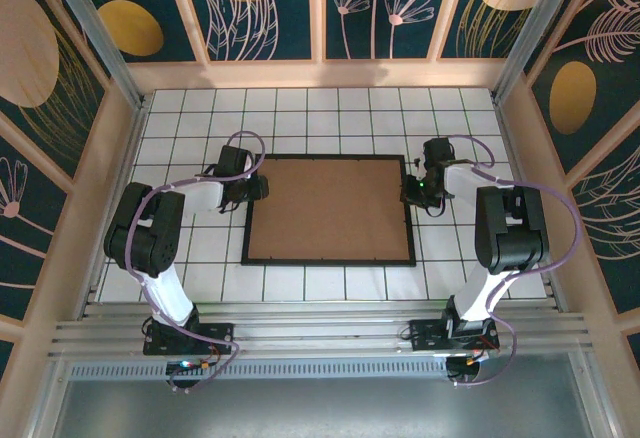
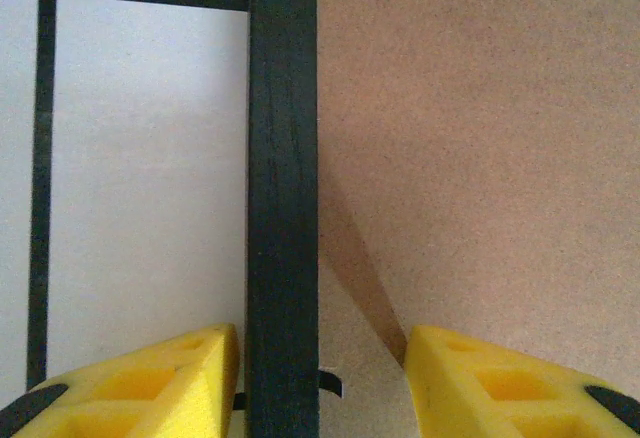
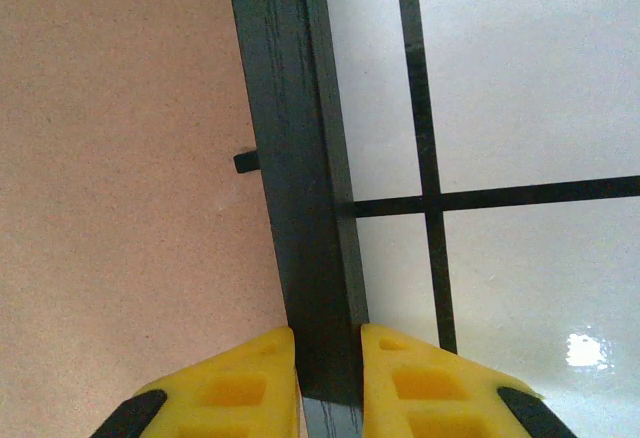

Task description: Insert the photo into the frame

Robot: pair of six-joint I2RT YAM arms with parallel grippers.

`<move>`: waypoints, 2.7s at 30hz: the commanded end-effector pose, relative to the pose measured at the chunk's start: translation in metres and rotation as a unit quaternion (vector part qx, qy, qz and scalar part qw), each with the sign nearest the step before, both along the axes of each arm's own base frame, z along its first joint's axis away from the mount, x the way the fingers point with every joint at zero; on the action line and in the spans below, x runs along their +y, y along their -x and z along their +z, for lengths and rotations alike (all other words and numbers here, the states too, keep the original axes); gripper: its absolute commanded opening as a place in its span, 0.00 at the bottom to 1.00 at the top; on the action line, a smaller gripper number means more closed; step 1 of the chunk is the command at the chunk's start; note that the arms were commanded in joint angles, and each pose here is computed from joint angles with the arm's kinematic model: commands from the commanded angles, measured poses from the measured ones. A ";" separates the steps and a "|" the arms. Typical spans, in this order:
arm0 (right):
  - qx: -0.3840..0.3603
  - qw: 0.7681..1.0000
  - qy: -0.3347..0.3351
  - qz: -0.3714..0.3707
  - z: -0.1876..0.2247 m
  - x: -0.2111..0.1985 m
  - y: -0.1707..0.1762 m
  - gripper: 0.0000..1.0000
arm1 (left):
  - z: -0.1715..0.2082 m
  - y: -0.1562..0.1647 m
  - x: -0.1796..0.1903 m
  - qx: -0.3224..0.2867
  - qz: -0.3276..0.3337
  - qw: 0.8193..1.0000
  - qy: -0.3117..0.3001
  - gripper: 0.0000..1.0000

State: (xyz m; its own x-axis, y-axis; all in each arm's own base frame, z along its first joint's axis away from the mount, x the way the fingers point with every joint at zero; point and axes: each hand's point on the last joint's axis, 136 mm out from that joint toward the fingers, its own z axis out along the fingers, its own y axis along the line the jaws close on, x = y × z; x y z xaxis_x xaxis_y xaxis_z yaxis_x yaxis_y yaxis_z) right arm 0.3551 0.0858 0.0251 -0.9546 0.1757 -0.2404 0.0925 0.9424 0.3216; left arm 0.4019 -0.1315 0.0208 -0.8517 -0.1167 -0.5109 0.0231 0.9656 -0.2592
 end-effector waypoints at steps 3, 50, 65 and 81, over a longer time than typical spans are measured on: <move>0.010 1.000 0.006 0.006 -0.010 0.006 0.004 0.19 | 0.014 0.011 0.003 -0.002 0.011 1.000 0.011 0.52; 0.014 1.000 0.010 0.010 -0.014 0.004 0.007 0.19 | 0.025 0.001 0.020 -0.011 0.039 0.997 0.059 0.48; 0.015 1.000 0.010 0.010 -0.014 0.003 0.006 0.19 | 0.003 0.000 0.018 0.018 0.032 0.998 0.053 0.32; 0.014 1.000 0.008 0.010 -0.013 0.004 0.005 0.19 | -0.024 0.012 0.012 0.064 0.003 0.997 0.049 0.32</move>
State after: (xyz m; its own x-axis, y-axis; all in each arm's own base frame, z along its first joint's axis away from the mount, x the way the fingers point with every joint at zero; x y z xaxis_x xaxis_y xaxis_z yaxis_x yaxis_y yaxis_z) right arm 0.3578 0.0869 0.0257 -0.9519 0.1709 -0.2542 0.0848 0.9445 0.3174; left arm 0.4047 -0.1182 0.0223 -0.8618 -0.2104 -0.4615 -0.0255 0.9267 -0.3749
